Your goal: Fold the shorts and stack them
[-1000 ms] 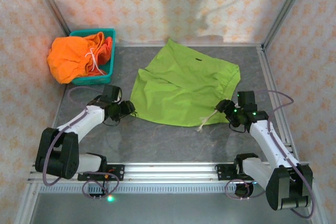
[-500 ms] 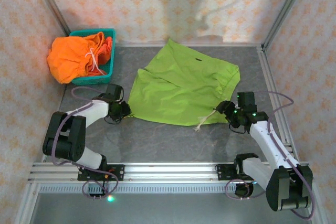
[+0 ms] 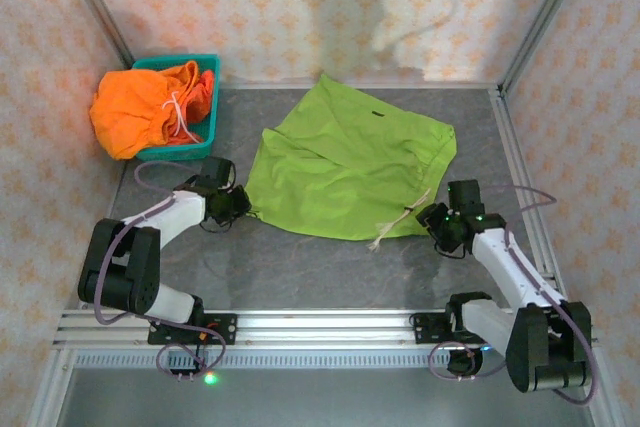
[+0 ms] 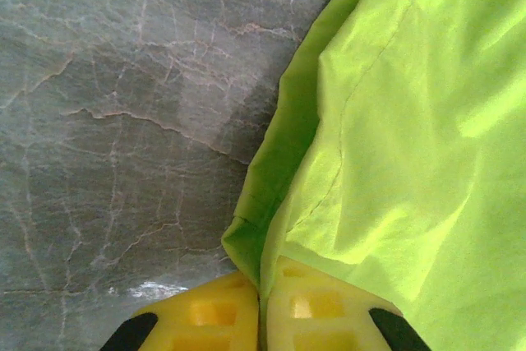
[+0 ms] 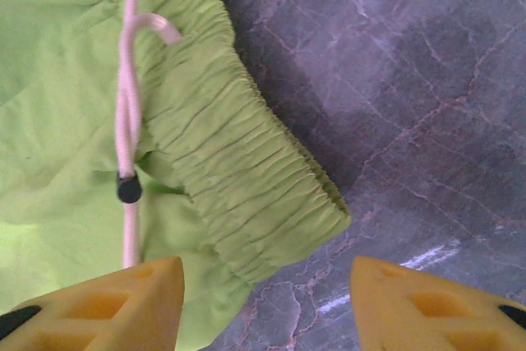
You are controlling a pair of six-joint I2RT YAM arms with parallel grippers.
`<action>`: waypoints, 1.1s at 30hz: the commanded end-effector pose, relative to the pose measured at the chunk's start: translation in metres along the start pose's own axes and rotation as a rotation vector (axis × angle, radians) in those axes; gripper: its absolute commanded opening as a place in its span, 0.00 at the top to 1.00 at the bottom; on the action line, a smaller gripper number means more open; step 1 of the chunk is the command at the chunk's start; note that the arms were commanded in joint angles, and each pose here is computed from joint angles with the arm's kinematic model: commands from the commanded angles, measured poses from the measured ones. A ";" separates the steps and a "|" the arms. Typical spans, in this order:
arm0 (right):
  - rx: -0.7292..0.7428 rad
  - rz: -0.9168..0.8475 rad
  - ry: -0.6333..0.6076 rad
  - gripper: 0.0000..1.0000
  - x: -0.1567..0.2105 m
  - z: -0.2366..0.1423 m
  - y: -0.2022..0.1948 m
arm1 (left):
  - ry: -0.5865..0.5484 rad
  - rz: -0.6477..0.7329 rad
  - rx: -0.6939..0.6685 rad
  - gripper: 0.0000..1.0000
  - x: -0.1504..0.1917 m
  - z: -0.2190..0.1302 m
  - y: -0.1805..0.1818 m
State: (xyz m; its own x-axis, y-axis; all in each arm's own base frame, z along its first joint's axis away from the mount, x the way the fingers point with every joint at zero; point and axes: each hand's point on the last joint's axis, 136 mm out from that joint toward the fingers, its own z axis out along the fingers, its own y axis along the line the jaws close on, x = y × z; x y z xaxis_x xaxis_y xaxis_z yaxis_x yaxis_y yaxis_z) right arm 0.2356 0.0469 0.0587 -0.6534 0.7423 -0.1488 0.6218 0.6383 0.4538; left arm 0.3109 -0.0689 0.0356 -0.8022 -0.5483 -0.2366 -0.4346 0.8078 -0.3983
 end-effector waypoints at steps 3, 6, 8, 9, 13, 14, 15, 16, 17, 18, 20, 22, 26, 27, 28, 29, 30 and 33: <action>0.022 0.049 -0.012 0.47 -0.004 0.010 -0.004 | -0.021 0.029 0.031 0.92 -0.005 -0.002 -0.009; 0.043 0.047 -0.006 0.47 -0.004 0.015 -0.006 | -0.019 0.034 0.031 0.92 -0.005 -0.002 -0.009; 0.060 0.046 0.007 0.47 -0.003 0.019 -0.009 | -0.017 0.034 0.025 0.92 -0.005 0.000 -0.008; 0.071 0.044 0.014 0.47 -0.002 0.021 -0.012 | -0.013 0.036 0.025 0.92 -0.004 0.000 -0.008; 0.100 0.037 0.018 0.43 0.000 0.025 -0.018 | -0.009 0.035 0.020 0.92 -0.002 0.003 -0.006; 0.103 0.033 0.018 0.43 0.000 0.025 -0.019 | -0.010 0.036 0.019 0.92 -0.003 0.003 -0.005; 0.104 0.030 0.019 0.44 0.000 0.026 -0.019 | -0.009 0.037 0.018 0.92 -0.002 0.003 -0.005; 0.104 0.029 0.019 0.46 -0.001 0.027 -0.019 | -0.009 0.038 0.018 0.92 -0.002 0.003 -0.005; 0.097 0.028 0.013 0.48 -0.002 0.027 -0.017 | -0.010 0.037 0.018 0.92 -0.003 0.003 -0.005; 0.112 0.031 0.022 0.50 -0.001 0.031 -0.020 | -0.010 0.038 0.018 0.92 -0.003 0.004 -0.005; 0.117 0.033 0.023 0.57 -0.003 0.035 -0.019 | -0.013 0.039 0.021 0.92 -0.004 0.004 -0.007; 0.119 0.033 0.023 0.68 -0.005 0.038 -0.017 | -0.014 0.042 0.024 0.92 -0.005 0.004 -0.008; 0.137 0.011 0.006 0.89 -0.013 0.036 -0.014 | -0.038 0.055 0.029 1.00 -0.012 -0.002 -0.013; 0.136 0.000 0.005 0.92 -0.015 0.034 -0.012 | -0.048 0.060 0.029 1.00 -0.014 -0.006 -0.014; 0.132 -0.012 0.003 0.96 -0.017 0.032 -0.008 | -0.062 0.065 0.030 1.00 -0.018 -0.012 -0.016; 0.124 -0.024 -0.003 0.98 -0.019 0.028 -0.003 | -0.079 0.068 0.036 1.00 -0.022 -0.019 -0.019; 0.118 -0.036 -0.007 1.00 -0.022 0.024 0.001 | -0.097 0.074 0.041 1.00 -0.026 -0.027 -0.023; 0.085 -0.077 -0.037 1.00 -0.032 0.003 0.019 | -0.160 0.097 0.065 1.00 -0.038 -0.059 -0.036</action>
State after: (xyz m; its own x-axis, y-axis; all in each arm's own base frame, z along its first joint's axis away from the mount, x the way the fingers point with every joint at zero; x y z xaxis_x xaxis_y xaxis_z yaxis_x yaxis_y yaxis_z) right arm 0.2590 0.0412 0.0408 -0.6721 0.7280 -0.1350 0.6507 0.6678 0.3614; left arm 0.3228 -0.0691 0.0657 -0.7966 -0.5204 -0.3076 -0.3781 0.8259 -0.4182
